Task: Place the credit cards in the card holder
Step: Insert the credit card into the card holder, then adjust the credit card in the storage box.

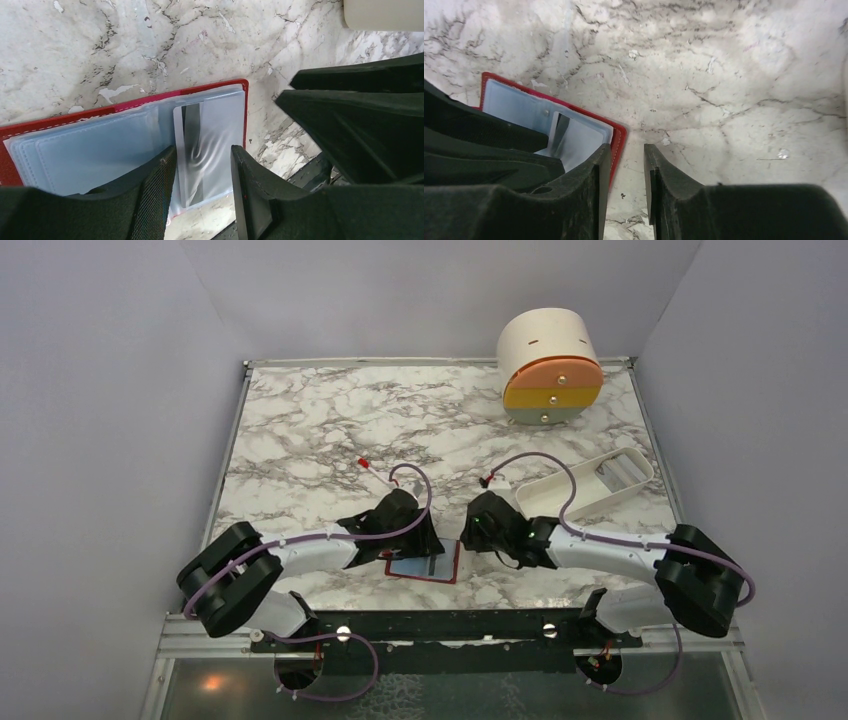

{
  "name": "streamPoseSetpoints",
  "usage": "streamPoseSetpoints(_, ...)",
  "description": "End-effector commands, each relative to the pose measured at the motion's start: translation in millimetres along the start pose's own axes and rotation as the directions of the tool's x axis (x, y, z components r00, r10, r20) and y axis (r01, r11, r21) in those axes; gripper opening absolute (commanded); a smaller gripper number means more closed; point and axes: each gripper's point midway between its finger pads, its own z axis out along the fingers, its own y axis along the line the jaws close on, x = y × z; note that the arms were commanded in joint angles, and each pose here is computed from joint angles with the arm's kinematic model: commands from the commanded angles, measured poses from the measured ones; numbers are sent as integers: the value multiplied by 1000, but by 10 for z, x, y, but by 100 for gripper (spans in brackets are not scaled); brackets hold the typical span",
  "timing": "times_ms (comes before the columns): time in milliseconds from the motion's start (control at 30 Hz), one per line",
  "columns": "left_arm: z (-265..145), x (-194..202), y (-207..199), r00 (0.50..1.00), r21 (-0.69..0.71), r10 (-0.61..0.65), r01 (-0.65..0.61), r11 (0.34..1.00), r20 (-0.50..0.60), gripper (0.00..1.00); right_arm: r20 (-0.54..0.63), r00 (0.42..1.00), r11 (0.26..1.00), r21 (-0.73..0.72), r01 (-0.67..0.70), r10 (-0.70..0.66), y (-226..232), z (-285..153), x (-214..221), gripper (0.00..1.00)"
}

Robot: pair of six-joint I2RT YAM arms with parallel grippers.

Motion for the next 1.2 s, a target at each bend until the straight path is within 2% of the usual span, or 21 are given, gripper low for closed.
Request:
streamPoseSetpoints(0, -56, -39, -134, 1000, 43, 10, -10, 999, 11, 48, 73, 993, 995, 28, 96, -98, -41, -193, -358, 33)
streamPoseSetpoints(300, -297, -244, -194, 991, -2, 107, -108, 994, 77, 59, 151, 969, 978, 109, 180, -196, -280, -406, -1102, 41)
streamPoseSetpoints(433, -428, -314, -151, 983, -50, 160, -156, 987, 94, 61, 151, 951, 945, 232, 231, -269, -561, -511, -1509, 43)
streamPoseSetpoints(567, -538, -288, -199, 978, -4, 193, -193, 981, 82, 62, 139, 934, 903, 335, 269, -329, -853, -617, -1866, 45)
streamPoseSetpoints(667, -607, -248, -256, 972, 53, 228, -231, 971, 58, 63, 118, 936, 868, 427, 254, -332, -1176, -704, -2082, 46)
streamPoseSetpoints(767, -647, -265, -147, 965, 27, 257, -259, 965, 57, 65, 78, 942, 829, 502, 245, -326, -1540, -752, -2212, 47)
streamPoseSetpoints(867, -661, -320, 75, 971, -27, 237, -236, 971, 46, 66, 31, 954, 795, 562, 230, -298, -1919, -751, -2233, 47)
streamPoseSetpoints(1000, -712, -414, 299, 988, -33, 148, -146, 989, 49, 67, 18, 959, 739, 641, 205, -282, -2421, -806, -2273, 48)
streamPoseSetpoints(1167, -752, -482, 600, 997, -134, 51, -42, 990, 65, 69, -49, 944, 676, 685, 270, -327, -2858, -846, -2255, 51)
